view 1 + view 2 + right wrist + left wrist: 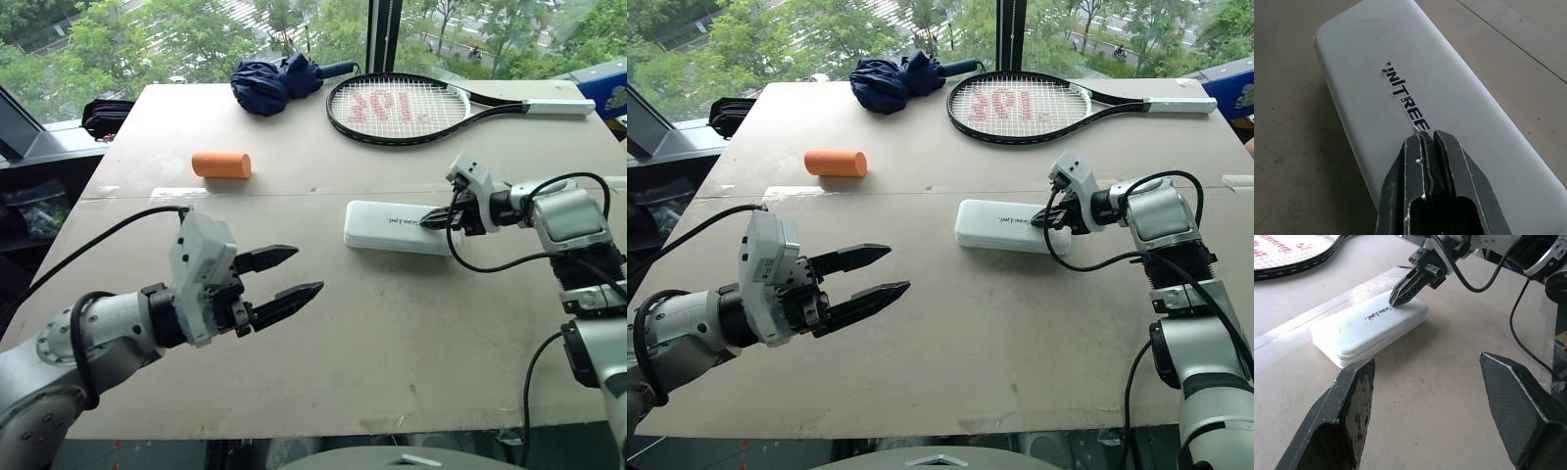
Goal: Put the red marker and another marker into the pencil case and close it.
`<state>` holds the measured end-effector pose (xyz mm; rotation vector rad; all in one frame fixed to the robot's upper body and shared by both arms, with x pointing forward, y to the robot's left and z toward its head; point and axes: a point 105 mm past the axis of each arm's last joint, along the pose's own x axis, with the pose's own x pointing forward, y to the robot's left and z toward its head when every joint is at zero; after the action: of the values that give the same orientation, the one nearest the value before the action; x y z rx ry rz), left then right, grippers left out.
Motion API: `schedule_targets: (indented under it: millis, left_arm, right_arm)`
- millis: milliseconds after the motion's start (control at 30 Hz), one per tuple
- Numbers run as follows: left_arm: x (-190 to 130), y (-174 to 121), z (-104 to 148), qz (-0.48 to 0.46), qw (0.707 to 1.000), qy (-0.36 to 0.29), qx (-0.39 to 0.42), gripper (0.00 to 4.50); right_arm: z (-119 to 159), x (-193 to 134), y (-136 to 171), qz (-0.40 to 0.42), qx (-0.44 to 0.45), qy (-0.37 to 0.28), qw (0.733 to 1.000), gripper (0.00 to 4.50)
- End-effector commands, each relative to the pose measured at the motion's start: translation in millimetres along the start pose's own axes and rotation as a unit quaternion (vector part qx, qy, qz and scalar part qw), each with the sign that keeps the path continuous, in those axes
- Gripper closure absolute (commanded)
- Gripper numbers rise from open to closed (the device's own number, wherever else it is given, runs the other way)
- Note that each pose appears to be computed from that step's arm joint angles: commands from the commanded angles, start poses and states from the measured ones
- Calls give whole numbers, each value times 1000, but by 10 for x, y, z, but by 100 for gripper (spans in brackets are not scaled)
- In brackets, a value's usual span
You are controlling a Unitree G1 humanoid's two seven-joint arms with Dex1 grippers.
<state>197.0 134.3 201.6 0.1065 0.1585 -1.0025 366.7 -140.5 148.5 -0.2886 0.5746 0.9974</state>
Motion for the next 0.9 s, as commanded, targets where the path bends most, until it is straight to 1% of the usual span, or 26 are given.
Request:
schedule_targets:
  millis: [33, 133, 200, 267, 300, 333, 367, 400, 433, 533, 567, 600, 667, 733, 800, 900]
  left_arm:
    - [-61, -12, 38, -6, 1000, -4, 25, 109]
    - [-68, -15, 4, -11, 1000, -4, 25, 109]
    - [-65, -15, -12, -13, 1000, -5, 25, 109]
    - [-63, -6, -36, -12, 1000, -4, 25, 109]
    - [-65, 8, -49, -7, 1000, -4, 22, 109]
    - [-69, 17, -63, -5, 1000, -5, 17, 109]
    - [-76, 19, -90, -3, 1000, -4, 9, 109]
    - [-87, 29, -126, 0, 1000, -1, -1, 109]
    - [-103, 35, -170, 1, 1000, 6, -6, 109]
    - [-169, 59, -268, 2, 1000, 17, -19, 109]
    - [-203, 70, -300, 5, 999, 21, -23, 109]
    - [-236, 77, -328, 5, 999, 25, -25, 109]
    - [-339, 85, -395, 10, 999, 36, -32, 109]
    - [-471, 97, -469, 20, 998, 50, -43, 109]
    - [-589, 97, -545, 28, 996, 66, -52, 109]
    - [-701, 118, -611, 36, 995, 80, -53, 109]
  right_arm:
    - [-213, 112, 17, -35, -26, 46, 998, 446]
    - [-444, 182, 3, -52, -49, 85, 994, 446]
    - [-490, 189, 17, -55, -57, 83, 993, 446]
    - [-268, 107, 98, -47, -79, 4, 996, 446]
    - [-104, 14, 141, -50, -92, -54, 993, 446]
    - [67, -108, 204, -57, -126, -118, 983, 446]
    - [240, -264, 373, -34, -156, -201, 967, 446]
    - [277, -422, 458, -33, -173, -237, 955, 446]
    - [217, -533, 502, -41, -189, -241, 951, 446]
    - [-108, -743, 599, -41, -190, -207, 959, 366]
    - [-193, -847, 620, -47, -176, -209, 961, 329]
    - [-259, -937, 637, -54, -165, -209, 962, 282]
    - [-493, -1154, 664, -79, -162, -174, 968, 204]
    - [-733, -1390, 692, -112, -150, -140, 972, 93]
    - [-943, -1599, 754, -135, -136, -112, 975, 3]
    - [-1154, -1837, 828, -162, -109, -89, 977, 3]
